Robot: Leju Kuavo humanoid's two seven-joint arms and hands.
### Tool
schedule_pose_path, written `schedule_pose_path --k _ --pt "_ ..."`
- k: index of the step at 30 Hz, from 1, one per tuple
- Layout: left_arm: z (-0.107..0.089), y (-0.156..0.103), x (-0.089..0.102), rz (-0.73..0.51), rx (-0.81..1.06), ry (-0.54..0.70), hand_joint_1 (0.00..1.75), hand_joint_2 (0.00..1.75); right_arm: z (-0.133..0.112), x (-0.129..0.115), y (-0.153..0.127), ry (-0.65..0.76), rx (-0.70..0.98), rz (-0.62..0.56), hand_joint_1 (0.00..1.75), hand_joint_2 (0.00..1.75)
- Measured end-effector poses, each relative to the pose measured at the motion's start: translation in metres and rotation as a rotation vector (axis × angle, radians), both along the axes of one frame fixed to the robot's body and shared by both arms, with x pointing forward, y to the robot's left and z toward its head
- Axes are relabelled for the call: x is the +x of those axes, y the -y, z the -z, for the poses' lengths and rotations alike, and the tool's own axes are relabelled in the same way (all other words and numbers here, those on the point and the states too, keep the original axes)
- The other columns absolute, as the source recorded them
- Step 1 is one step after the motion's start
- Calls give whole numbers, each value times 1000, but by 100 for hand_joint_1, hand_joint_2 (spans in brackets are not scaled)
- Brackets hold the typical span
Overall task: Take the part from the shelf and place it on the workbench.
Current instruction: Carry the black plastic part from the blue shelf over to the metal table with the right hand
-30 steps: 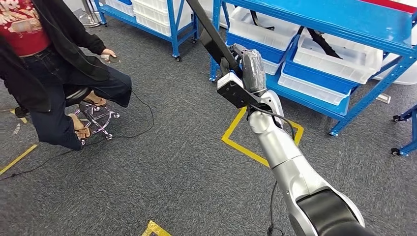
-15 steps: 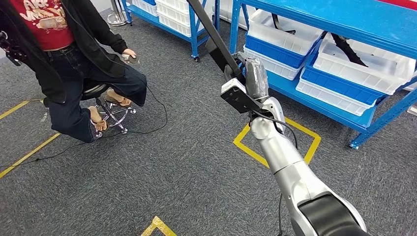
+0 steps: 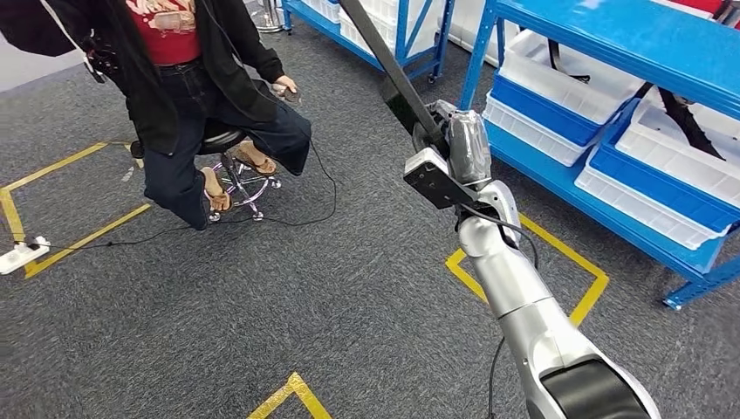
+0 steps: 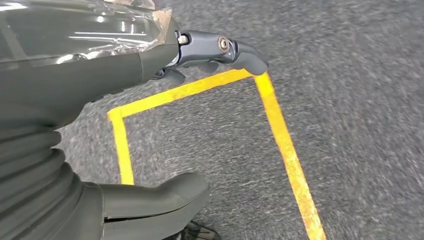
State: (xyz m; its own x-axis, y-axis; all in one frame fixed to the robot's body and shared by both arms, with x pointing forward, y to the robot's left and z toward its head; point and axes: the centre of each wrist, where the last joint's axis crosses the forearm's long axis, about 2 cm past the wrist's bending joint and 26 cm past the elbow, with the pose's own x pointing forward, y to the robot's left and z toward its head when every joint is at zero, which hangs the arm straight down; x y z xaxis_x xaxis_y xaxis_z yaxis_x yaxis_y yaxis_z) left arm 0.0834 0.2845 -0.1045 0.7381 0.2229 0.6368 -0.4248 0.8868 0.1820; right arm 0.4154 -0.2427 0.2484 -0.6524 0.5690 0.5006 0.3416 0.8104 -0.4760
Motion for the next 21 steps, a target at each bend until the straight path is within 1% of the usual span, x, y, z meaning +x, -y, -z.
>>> schedule_pose_path --k 7,12,17,21 --pt "0 -1 -1 7 4 -8 0 175 0 -2 1 -8 -8 6 175 175" --pt "0 0 -2 -1 3 -9 0 175 1 -2 -3 -28 -1 -21 175 175" --pt "1 0 -6 -15 0 -23 0 175 9 0 -15 -54 17 -52 175 175" --pt "1 -2 -8 -26 8 -30 0 175 11 1 -27 -62 33 -70 175 175"
